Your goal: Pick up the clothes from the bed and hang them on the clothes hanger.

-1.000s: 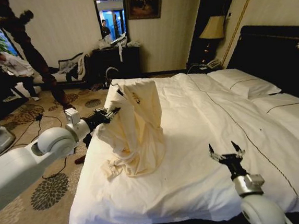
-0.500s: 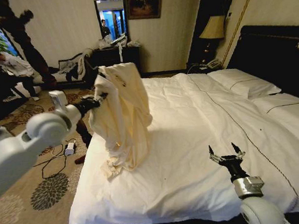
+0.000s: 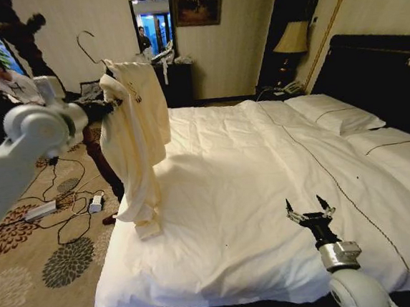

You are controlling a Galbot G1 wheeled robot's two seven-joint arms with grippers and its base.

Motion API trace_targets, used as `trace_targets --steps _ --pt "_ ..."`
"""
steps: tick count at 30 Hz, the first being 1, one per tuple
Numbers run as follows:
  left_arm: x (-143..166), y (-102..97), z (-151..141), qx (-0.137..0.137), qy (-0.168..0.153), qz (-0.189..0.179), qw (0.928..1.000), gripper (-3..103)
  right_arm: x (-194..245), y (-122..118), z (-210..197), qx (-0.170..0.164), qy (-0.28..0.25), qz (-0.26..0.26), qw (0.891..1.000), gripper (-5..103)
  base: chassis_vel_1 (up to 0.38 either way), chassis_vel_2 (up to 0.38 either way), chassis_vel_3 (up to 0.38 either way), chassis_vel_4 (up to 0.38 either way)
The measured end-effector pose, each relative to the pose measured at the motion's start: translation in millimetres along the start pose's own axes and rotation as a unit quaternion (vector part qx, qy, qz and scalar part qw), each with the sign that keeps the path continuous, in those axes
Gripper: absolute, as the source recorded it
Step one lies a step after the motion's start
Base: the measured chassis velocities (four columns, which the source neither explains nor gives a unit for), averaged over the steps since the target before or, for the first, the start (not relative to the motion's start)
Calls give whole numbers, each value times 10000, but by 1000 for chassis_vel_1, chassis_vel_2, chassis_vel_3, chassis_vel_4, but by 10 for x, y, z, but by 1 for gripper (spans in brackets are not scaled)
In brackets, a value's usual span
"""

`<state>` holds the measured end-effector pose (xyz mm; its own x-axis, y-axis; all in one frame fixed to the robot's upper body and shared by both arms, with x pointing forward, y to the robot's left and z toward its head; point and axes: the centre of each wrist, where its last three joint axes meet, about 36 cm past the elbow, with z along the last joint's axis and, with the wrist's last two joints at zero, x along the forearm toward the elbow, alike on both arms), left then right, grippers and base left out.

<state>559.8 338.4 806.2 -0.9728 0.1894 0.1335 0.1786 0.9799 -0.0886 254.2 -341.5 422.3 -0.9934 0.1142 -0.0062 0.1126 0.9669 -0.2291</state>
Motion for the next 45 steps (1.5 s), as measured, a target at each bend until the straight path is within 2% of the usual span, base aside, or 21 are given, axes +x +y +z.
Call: trace_targets --steps 1,5,6,9,10,13,17,21,28,35,45 --pt "0 0 0 0 0 0 10000 16 0 0 0 0 0 0 10000 100 0 0 0 0" --pt "-226 -141 -347 3 36 -98 9999 16 -1 0 0 -1 1 1 10000 100 0 0 0 0" --pt "-226 -141 -347 3 36 -98 9999 16 -1 0 0 -1 1 1 10000 100 0 0 0 0" --pt "-272 -134 -755 42 -60 -309 9995 16 -1 1 0 -2 2 1 10000 100 0 0 0 0" --pt "-272 -134 -755 42 -60 -309 9995 16 -1 1 0 -2 2 1 10000 100 0 0 0 0" --pt "-240 -12 -1065 140 -145 -533 9984 16 -1 2 0 -3 3 0 10000 100 0 0 0 0" --pt "-207 108 -1216 244 -170 -681 9972 16 -2 2 -1 -4 3 0 10000 100 0 0 0 0" --pt "-231 328 -1420 435 -65 -1000 9940 16 -2 2 -1 -4 4 0 10000 100 0 0 0 0" --pt "-319 422 -1498 656 74 -1204 9905 16 -3 2 -1 -4 4 0 10000 100 0 0 0 0" --pt "-320 594 -1527 787 190 -1672 9826 16 -3 2 -1 -4 4 -1 10000 100 0 0 0 0" --pt "-280 713 -1514 1094 379 -1914 9747 16 -3 2 -1 -4 4 -1 10000 100 0 0 0 0"
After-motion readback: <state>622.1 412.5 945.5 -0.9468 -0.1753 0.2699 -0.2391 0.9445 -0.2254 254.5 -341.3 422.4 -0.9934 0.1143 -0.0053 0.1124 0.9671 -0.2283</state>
